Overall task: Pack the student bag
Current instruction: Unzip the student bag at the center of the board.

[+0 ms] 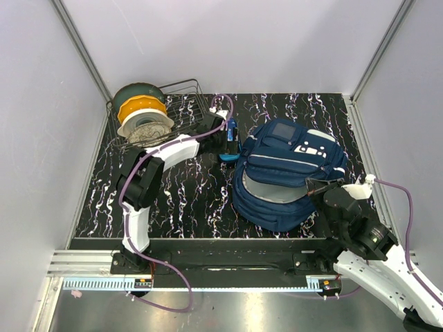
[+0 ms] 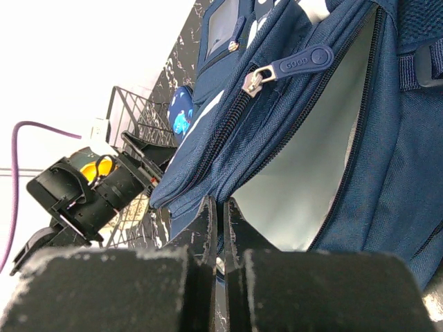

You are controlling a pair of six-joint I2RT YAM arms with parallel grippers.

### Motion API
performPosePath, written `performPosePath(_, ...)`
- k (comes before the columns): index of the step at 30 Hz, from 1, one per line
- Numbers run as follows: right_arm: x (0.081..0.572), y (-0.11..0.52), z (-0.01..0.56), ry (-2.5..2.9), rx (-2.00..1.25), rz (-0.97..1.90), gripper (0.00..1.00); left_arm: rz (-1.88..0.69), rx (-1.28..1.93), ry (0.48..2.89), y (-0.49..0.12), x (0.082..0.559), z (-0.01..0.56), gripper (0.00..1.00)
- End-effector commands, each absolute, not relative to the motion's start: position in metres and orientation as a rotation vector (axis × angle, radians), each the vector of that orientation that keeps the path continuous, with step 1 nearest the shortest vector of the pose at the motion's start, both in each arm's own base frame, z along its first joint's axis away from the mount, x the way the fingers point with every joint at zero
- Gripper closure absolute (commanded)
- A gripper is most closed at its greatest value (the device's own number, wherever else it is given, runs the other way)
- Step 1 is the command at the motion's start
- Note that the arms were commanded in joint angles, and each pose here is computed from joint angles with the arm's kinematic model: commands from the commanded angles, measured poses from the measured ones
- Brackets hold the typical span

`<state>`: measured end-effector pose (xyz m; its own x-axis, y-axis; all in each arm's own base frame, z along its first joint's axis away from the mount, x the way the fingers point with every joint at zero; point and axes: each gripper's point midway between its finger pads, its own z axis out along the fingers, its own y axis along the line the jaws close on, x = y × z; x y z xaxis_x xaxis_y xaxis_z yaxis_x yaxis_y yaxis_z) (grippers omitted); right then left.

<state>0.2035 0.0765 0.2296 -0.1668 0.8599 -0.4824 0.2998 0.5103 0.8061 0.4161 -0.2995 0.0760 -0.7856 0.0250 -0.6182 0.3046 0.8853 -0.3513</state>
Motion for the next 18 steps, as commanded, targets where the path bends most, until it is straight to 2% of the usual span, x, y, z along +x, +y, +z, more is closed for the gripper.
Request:
performPosePath(1, 0.208, 0.070, 0.256, 1.596, 1.041, 0.745, 0.98, -0.662, 0.146, 2.421, -0.310, 0.432, 0.065, 0.01)
performPosePath(10, 0.210, 0.076, 0.256, 1.627, 1.019, 0.743, 0.98, -0.713, 0.043, 2.475, -0.319, 0.436, 0.035, 0.02)
performPosePath(16, 0.208, 0.076, 0.255, 1.621, 1.027, 0.755, 0.98, -0.687, 0.043, 2.520, -0.315, 0.429, 0.016, 0.11)
performPosePath(18, 0.208, 0.075, 0.256, 1.617, 1.029, 0.757, 0.97, -0.677, 0.050, 2.538, -0.312, 0.425, 0.008, 0.17)
